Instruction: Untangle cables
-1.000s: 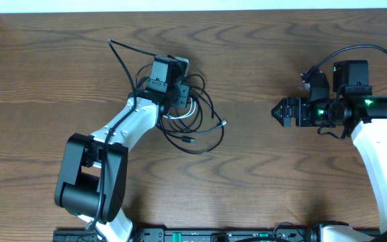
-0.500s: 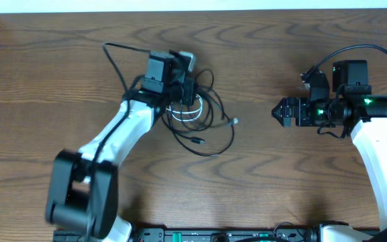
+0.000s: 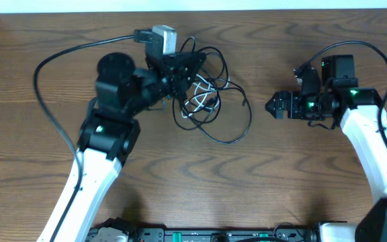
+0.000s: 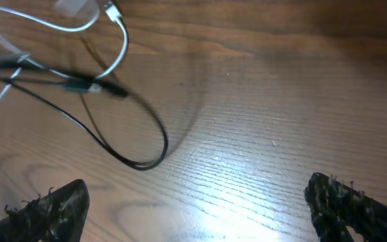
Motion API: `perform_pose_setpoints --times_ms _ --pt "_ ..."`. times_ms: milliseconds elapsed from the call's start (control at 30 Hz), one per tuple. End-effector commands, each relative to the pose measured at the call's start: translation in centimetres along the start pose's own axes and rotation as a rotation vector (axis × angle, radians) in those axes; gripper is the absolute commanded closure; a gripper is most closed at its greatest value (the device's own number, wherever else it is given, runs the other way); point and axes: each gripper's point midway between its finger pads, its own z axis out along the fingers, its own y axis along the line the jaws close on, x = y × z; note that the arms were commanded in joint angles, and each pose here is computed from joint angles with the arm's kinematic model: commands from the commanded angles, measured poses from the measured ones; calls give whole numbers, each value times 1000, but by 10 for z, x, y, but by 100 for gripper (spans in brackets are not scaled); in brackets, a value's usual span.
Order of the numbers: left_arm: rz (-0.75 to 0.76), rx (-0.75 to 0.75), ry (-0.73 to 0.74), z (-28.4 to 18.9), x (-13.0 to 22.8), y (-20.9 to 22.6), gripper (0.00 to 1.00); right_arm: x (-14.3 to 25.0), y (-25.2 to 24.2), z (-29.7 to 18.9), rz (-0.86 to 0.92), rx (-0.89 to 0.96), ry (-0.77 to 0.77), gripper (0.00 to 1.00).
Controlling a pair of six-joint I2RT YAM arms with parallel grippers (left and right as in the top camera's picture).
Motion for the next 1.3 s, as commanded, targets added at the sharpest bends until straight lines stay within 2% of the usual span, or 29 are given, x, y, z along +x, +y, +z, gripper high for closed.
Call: perform_pose_setpoints --times_ms 0,233,400,767,833,933,1033,1200,1267 --pt "8 65 -48 -20 -20 -31 92 0 13 18 21 -60 36 1" --pt "-16 112 -13 -23 -13 -40 92 -16 47 30 -3 -237 3 1" --pt "-28 120 -6 -23 -12 -42 92 -17 87 28 -188 -387 -25 1" --pt "-52 139 3 -24 -11 -45 92 -19 118 38 -287 -383 -65 1" --pt "-59 145 7 -24 -10 -46 92 -19 120 38 -294 -385 -67 6" --pt "-62 170 14 -25 -10 -51 92 -20 120 38 -298 -380 -71 9" --pt "-90 173 11 -25 -11 -52 92 -23 121 38 -304 -380 -82 29" --pt "-91 235 10 -28 -15 -64 92 -26 133 38 -346 -400 -112 26" --pt "-107 238 7 -28 -17 -65 92 -27 138 38 -361 -408 -121 30"
